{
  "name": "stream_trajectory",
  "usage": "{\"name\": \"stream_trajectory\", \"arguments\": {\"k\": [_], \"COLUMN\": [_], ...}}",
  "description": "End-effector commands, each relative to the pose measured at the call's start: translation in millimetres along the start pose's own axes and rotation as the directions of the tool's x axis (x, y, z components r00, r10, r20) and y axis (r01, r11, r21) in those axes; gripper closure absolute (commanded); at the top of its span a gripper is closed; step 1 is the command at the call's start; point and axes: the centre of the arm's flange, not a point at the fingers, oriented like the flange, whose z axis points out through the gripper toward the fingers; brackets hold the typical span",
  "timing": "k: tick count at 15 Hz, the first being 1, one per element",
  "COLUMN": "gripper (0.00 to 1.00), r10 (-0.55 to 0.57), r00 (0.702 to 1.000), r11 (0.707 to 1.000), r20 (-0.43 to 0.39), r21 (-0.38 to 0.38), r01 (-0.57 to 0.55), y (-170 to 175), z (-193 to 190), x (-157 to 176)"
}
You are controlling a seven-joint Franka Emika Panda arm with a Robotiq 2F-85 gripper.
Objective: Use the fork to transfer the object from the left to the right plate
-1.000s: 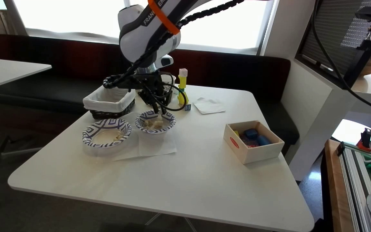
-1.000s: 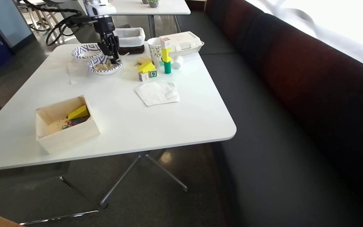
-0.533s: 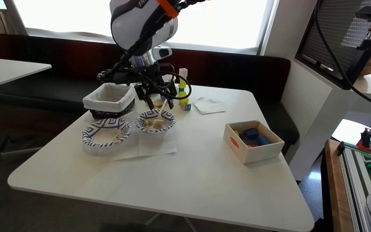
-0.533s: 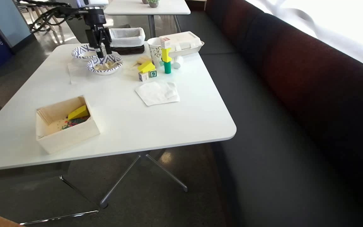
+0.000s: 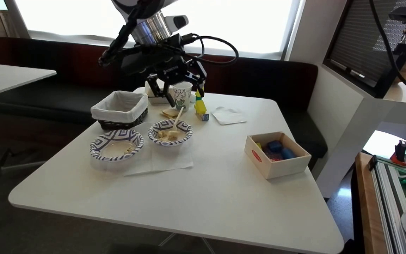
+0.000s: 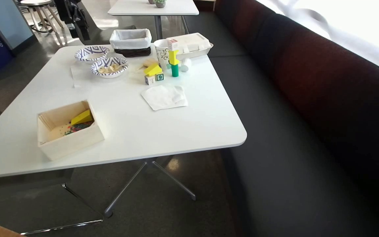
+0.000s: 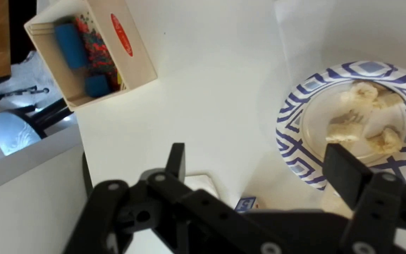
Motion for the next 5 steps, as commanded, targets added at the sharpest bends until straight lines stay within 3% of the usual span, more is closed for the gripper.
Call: {"name": "stream_trajectory", "arguments": {"k": [1, 2, 5], "gripper": [0.00, 0.00, 0.00], "r10": [-0.099, -0.049, -0.080], "r00": [0.988, 0.996, 0.992], "r11": [0.995, 0.999, 0.997], "r20": [-0.121, -0.069, -0.102], "r21": [0.014, -0.005, 0.000], "r01": [0.101, 0.049, 0.080], "y": [29, 7, 15], "z": [-12, -12, -20], "x": [-30, -13, -26]}}
